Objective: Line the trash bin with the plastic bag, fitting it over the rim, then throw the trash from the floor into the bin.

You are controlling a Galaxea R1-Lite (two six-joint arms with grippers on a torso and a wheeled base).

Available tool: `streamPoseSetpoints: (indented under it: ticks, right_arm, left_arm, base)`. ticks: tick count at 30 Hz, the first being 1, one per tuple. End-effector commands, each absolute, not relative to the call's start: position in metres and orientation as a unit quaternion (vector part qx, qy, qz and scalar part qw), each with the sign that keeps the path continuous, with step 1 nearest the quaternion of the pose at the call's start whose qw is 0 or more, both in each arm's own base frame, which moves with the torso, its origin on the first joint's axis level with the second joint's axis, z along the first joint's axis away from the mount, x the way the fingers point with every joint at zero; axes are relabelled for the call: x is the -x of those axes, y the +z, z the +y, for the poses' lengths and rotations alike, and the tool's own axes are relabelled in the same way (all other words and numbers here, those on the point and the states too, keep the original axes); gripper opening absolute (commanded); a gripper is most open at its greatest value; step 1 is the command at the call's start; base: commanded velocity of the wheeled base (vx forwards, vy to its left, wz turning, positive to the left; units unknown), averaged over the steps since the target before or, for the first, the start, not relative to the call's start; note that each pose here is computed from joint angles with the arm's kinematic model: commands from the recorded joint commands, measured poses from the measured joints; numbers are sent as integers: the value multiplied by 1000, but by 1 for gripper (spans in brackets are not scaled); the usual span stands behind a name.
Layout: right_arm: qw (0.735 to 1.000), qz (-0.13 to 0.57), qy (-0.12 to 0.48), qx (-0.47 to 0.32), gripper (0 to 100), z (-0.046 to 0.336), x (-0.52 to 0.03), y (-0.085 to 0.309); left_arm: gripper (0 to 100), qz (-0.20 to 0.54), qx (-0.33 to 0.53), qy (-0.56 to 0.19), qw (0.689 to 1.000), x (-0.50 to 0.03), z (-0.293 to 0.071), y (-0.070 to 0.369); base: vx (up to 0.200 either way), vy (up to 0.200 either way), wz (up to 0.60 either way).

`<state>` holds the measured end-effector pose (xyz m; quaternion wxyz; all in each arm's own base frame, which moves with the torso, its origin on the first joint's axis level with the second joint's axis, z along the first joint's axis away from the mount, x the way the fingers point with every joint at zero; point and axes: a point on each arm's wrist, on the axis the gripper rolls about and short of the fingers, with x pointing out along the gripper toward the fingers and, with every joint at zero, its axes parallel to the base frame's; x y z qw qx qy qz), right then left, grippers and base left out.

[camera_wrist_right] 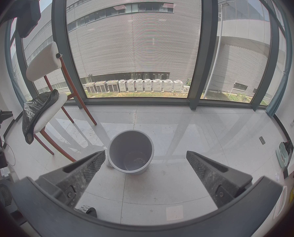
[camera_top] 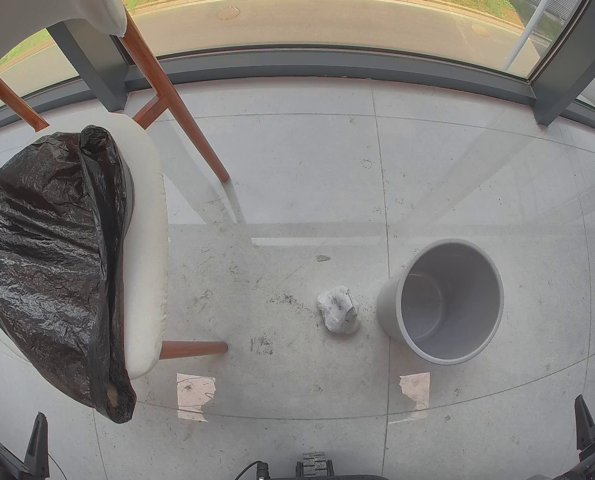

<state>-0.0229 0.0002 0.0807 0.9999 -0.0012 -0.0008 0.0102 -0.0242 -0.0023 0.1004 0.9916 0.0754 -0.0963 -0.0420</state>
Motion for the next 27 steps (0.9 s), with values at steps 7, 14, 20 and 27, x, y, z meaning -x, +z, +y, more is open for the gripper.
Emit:
streamPoseSetpoints:
  ticks: [7, 14, 20, 27]
  right_arm:
    - [1000, 3, 11, 3, 100, 0, 22, 76]
    - [1000, 2, 11, 3, 100, 0, 22, 76]
    - [1000, 2, 11, 2, 100, 0, 22, 76]
    - [1000, 2, 11, 2, 100, 0, 22, 76]
  left_arm:
    - [100, -69, -83, -128, 986, 10, -4, 173]
    - [100, 0, -37, -211, 977, -33, -11, 210]
    - [100, 32, -10, -251, 967, -73, -24, 242]
    - [100, 82, -4, -256, 963, -117, -34, 242]
  base:
    - [0, 0, 0]
    - [0, 0, 0]
    - [0, 0, 0]
    - [0, 0, 0]
